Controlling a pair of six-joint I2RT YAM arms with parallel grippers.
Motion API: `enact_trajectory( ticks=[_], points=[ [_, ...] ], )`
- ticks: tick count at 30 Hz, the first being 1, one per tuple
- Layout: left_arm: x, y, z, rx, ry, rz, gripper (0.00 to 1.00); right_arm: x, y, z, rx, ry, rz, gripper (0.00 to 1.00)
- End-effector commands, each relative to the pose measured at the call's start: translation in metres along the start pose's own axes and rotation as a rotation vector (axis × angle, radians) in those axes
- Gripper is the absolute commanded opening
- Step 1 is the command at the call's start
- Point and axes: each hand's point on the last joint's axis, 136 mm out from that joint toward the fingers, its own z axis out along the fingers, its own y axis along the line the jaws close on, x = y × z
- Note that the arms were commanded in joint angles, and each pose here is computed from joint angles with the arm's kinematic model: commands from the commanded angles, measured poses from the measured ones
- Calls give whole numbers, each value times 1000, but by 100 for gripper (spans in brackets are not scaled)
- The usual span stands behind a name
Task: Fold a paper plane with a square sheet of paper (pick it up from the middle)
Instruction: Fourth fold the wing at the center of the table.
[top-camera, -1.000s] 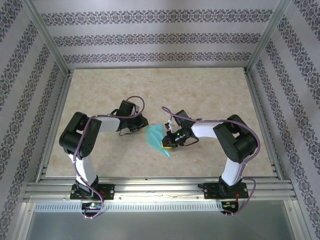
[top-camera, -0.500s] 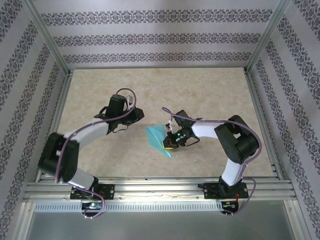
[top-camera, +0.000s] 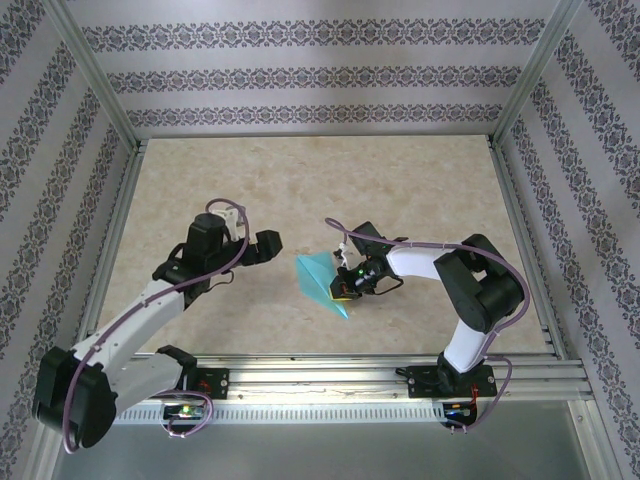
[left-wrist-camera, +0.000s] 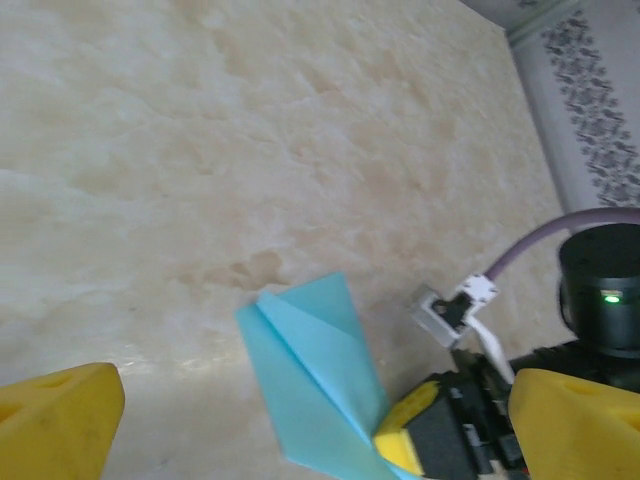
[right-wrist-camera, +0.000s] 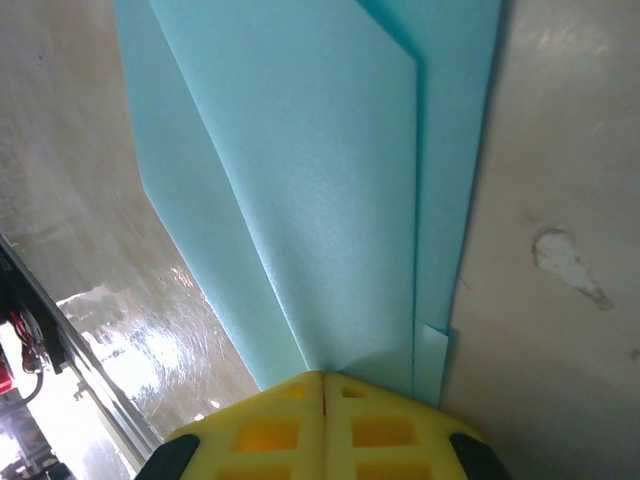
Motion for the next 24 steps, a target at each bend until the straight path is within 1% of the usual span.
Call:
enact_trajectory(
  ticks=[1,2,4,6,7,8,11,12,15,17,19,21,22,23,24],
  points=[
    [0,22,-12,-107,-39,19,99,18,-28,4,107,73,52,0],
    [0,20,-14,-91,-44,39,99,17,-28,3,106,69,50,0],
    [1,4,-15,9,-52,120,99,14,-26,3,103,55,42,0],
    [0,-4,-14,68,-74,83,100,12,-26,2,102,52,42,0],
    [1,-12,-11,120,-66,67,100,11,-26,3,98,53,40,0],
    [0,-18,-7,158,-55,53,98,10,-25,3,96,54,38,0],
    [8,-33,17,261,49,1,80,10,-25,3,91,55,39,0],
    [13,-36,27,285,97,-13,70,9,-24,4,82,55,41,0],
    [26,-38,59,319,204,-42,50,9,-25,6,85,75,48,0],
    [32,-38,77,325,251,-63,43,9,-25,4,91,74,49,0],
    [35,-42,92,345,280,-68,33,10,-24,3,89,70,52,0],
    [39,-45,106,350,301,-76,28,10,-24,2,91,69,55,0],
    [43,-45,114,352,322,-83,21,9,-25,2,93,68,57,0],
    [44,-45,119,356,335,-88,17,9,-26,3,94,67,60,0],
    [47,-46,124,362,348,-94,16,8,-25,2,96,66,62,0]
  ],
)
